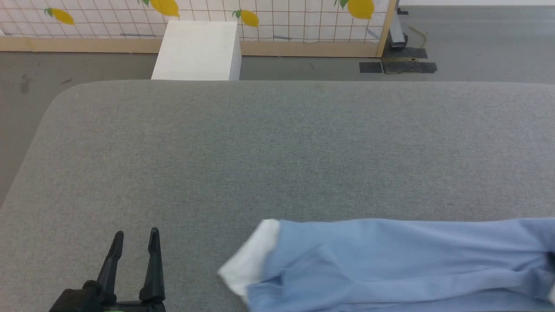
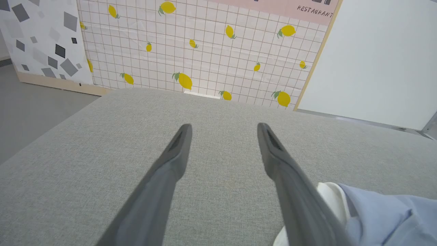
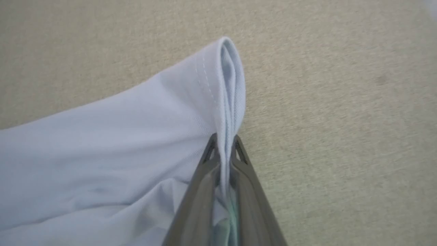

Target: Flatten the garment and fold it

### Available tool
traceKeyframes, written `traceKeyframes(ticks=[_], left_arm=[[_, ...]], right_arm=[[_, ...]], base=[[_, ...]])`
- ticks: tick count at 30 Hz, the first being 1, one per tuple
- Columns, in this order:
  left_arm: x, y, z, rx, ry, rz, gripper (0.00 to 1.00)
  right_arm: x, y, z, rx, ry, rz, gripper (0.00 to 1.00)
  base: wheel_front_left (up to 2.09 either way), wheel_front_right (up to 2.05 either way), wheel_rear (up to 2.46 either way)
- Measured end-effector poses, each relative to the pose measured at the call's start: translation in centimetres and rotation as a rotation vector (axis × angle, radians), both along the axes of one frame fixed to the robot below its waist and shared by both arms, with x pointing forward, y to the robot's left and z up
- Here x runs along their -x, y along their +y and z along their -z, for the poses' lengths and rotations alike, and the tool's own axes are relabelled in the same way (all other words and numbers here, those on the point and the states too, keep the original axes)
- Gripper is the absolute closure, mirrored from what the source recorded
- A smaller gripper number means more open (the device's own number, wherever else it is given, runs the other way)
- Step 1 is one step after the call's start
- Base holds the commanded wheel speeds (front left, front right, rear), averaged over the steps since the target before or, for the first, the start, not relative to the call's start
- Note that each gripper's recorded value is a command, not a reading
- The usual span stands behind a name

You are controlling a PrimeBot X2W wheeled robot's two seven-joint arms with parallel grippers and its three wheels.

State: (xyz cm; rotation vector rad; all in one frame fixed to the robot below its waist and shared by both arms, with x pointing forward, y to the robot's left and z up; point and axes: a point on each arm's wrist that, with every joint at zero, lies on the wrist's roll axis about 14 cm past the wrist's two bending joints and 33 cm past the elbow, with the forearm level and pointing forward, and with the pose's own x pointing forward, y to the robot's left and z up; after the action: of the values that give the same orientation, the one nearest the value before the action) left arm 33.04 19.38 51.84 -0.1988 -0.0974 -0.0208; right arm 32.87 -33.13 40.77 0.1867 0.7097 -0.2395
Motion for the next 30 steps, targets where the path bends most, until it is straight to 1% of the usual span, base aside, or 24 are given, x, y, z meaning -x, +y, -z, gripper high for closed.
traceKeyframes(ticks=[4, 7, 9, 11, 13, 14, 18, 22, 26, 30], left_arm=[[0.0, -0.2, 0.1, -0.008, 0.0, 0.011, 0.0], [0.0, -0.1, 0.0, -0.009, -0.004, 0.008, 0.0], [0.1, 0.0, 0.0, -0.009, -0.003, 0.004, 0.0], [0.2, 0.1, -0.1, -0.009, -0.005, 0.001, 0.0], [0.4, 0.1, -0.1, -0.009, -0.008, 0.001, 0.0], [0.5, 0.1, -0.2, -0.009, -0.01, 0.001, 0.0], [0.7, 0.1, -0.6, -0.015, -0.025, -0.001, 0.0], [1.0, 0.2, -1.0, -0.014, -0.038, -0.005, 0.0], [1.3, 0.3, -1.1, -0.013, -0.042, -0.007, 0.0], [1.6, 0.4, -1.1, -0.011, -0.044, -0.009, 0.0]], right_arm=[[0.8, -5.0, -1.5, 0.092, 0.005, 0.088, 1.0], [1.2, -7.6, -2.7, 0.155, 0.011, 0.122, 1.0], [1.0, -8.2, -3.4, 0.182, 0.006, 0.117, 1.0], [0.6, -7.4, -3.5, 0.172, 0.001, 0.092, 1.0], [0.1, -5.4, -3.3, 0.13, 0.001, 0.046, 1.0], [-0.3, -3.8, -3.1, 0.09, -0.005, 0.017, 1.0], [-0.5, 4.0, -2.2, -0.087, 0.021, -0.146, 1.0], [0.2, 12.3, -2.7, -0.243, 0.029, -0.335, 1.0], [0.9, 19.7, -4.6, -0.335, 0.007, -0.526, 1.0], [1.5, 24.6, -5.9, -0.379, 0.003, -0.672, 1.0]], base=[[0.0, 0.0, 0.0], [0.0, 0.0, 0.0], [0.0, 0.0, 0.0], [0.0, 0.0, 0.0], [0.0, 0.0, 0.0], [0.0, 0.0, 0.0], [0.0, 0.0, 0.0], [0.0, 0.0, 0.0], [0.0, 0.0, 0.0], [0.0, 0.0, 0.0]])
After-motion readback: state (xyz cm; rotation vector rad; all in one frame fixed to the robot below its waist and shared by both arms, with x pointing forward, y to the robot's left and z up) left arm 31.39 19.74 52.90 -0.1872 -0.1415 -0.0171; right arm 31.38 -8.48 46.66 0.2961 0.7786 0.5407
